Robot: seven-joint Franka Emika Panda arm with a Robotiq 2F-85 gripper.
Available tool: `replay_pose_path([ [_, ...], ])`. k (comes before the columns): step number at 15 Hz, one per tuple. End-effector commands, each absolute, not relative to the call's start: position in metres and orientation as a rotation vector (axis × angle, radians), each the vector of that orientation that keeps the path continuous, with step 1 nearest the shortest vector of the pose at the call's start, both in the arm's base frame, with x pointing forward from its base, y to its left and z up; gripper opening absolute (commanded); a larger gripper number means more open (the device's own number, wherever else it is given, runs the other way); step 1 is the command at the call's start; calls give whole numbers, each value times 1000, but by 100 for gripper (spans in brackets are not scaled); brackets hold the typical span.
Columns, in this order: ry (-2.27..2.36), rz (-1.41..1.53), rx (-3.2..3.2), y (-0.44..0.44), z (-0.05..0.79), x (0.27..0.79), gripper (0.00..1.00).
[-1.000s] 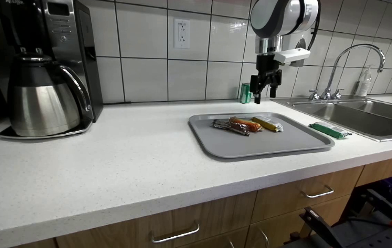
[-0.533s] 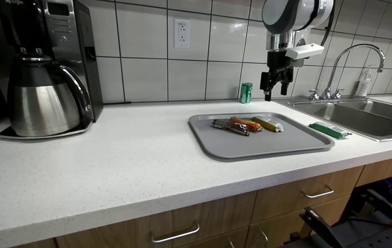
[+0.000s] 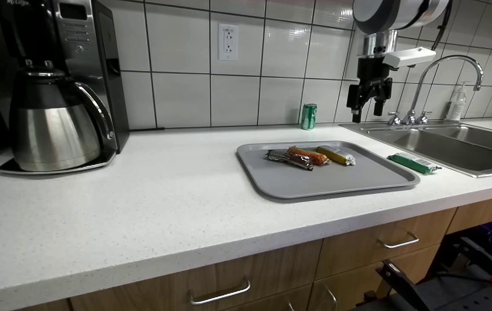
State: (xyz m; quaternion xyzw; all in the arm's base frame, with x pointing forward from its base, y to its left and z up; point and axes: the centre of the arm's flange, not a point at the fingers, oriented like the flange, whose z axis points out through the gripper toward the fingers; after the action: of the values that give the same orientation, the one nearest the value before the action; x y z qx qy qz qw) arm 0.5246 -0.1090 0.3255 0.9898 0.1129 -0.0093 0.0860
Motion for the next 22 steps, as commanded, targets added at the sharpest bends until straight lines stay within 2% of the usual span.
replay_pose_path([
  [1,337,-1,2954,-121,337,499,100],
  [3,326,-14,2959,-124,337,494,100],
  [4,301,-30,2957,-120,329,511,100],
  [22,227,-21,2977,-148,331,498,100],
])
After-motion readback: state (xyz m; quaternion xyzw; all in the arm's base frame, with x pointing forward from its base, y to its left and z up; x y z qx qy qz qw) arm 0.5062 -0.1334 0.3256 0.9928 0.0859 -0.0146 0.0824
